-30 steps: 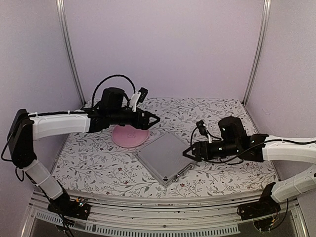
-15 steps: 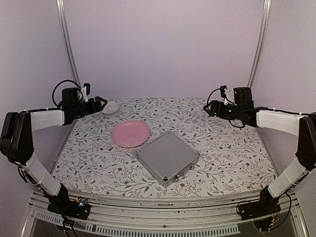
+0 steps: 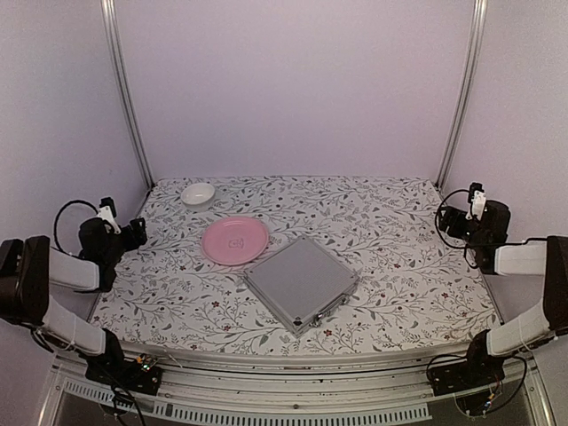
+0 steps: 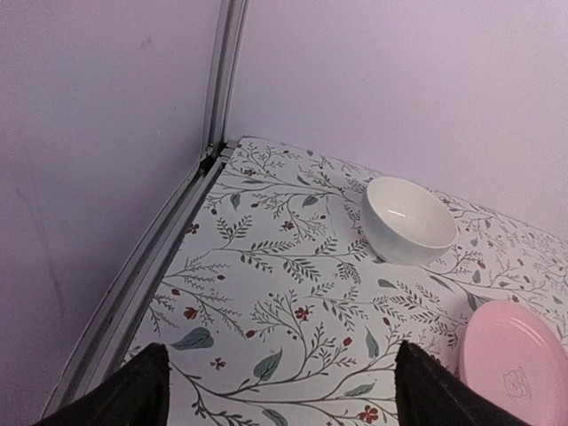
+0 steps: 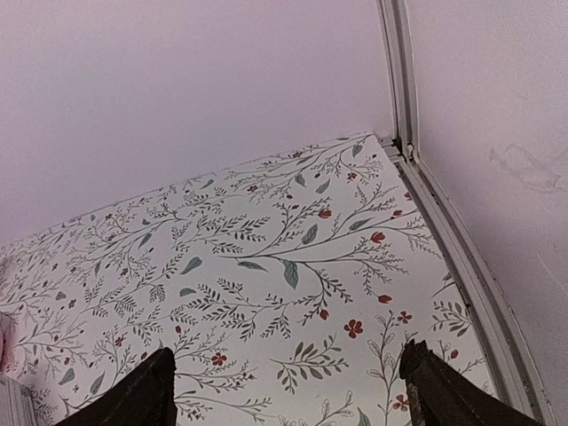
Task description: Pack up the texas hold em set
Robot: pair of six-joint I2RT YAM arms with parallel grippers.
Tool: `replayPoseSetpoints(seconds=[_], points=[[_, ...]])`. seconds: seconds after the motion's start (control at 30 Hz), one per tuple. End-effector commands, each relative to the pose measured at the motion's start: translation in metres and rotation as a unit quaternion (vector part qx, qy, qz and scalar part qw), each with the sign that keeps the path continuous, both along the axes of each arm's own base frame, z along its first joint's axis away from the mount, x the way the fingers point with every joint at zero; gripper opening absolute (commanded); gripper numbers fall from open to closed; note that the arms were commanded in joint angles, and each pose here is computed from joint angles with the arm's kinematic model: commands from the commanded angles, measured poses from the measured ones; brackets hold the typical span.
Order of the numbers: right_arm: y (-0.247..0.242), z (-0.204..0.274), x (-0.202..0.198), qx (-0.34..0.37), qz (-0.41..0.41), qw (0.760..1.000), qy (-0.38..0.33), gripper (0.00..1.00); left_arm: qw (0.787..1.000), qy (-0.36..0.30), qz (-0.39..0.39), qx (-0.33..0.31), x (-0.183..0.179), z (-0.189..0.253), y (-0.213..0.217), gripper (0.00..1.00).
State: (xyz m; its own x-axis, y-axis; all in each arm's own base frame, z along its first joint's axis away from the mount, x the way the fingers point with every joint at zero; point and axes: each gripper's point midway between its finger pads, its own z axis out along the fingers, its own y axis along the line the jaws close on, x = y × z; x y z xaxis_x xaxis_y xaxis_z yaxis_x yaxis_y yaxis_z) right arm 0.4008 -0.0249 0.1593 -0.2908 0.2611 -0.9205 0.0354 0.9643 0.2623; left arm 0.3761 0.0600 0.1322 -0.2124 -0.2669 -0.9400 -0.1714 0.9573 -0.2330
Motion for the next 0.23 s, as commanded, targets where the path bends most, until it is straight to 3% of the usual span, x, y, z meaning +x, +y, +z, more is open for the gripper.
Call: replayPoseSetpoints(seconds=[0.0,0.2], points=[[-0.005,0.019,0.004,-0.041,-0.010,0.996,-0.080,0.88,0.993,-0.084,0.007,0.080,0.007,0.038,-0.005,0.88],[-0.008,0.009,0.003,-0.064,-0.013,0.994,-0.088,0.88,0.993,-0.058,0.038,0.096,0.016,0.026,-0.002,0.88]])
